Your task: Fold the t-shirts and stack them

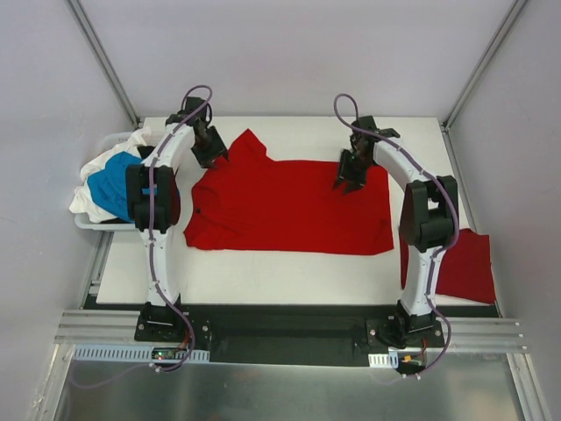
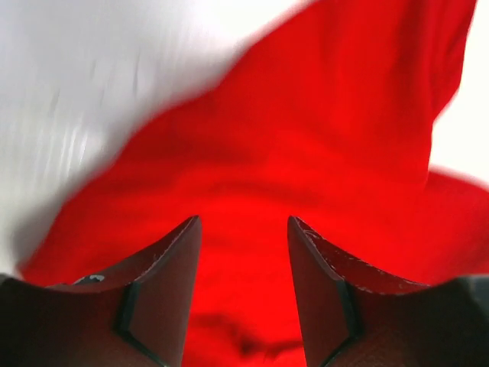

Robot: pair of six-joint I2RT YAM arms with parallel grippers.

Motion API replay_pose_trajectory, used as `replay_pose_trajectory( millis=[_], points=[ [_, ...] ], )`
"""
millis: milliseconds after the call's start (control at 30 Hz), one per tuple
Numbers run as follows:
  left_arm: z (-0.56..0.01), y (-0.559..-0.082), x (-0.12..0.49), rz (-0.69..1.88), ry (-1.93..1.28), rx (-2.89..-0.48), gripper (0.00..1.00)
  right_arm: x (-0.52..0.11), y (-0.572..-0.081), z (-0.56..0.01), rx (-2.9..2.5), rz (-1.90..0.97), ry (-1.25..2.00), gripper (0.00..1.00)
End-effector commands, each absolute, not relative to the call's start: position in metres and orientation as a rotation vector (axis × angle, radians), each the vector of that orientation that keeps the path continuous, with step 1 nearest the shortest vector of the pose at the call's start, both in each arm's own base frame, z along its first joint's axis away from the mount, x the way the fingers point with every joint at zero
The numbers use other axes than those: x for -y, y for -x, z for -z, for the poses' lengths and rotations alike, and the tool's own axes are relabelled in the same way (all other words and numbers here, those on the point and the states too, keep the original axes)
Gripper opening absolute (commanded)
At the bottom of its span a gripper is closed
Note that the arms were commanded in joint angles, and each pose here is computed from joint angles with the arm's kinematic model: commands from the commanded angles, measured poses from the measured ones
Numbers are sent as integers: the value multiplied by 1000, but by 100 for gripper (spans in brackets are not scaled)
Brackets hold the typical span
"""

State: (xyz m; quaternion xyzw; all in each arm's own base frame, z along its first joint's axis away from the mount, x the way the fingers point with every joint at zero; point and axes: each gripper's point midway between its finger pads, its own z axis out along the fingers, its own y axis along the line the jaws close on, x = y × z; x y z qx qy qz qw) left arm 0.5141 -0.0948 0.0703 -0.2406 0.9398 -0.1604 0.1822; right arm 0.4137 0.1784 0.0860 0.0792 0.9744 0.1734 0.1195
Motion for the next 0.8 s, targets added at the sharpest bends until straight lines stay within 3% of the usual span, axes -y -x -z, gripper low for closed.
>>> replay_pose_trajectory(
  millis=[0, 33, 67, 100, 267, 400, 767],
  points=[
    [-137, -482, 90, 190, 469, -2567, 45, -107, -397, -107, -2810, -116, -282, 1],
    [-138, -472, 91, 142, 443, -2587, 41, -105, -394, -107, -2816, -102, -290, 1],
    [-143, -465, 103, 84, 367, -2584, 25, -105, -394, -107, -2816, -82, -287, 1],
    [-148, -461, 109, 54, 332, -2577, 0, -108, -394, -106, -2816, -71, -272, 1],
    [-107, -427, 149, 85, 358, -2720, 0, -141, -404, -107, -2762, -49, -174, 1],
    [-96, -420, 201, 32, 185, -2725, 0, -188, -405, -98, -2782, -86, -60, 1],
    [-80, -374, 221, -189, 212, -2679, 0, -252, -378, -92, -2688, 220, 158, 1]
  ],
)
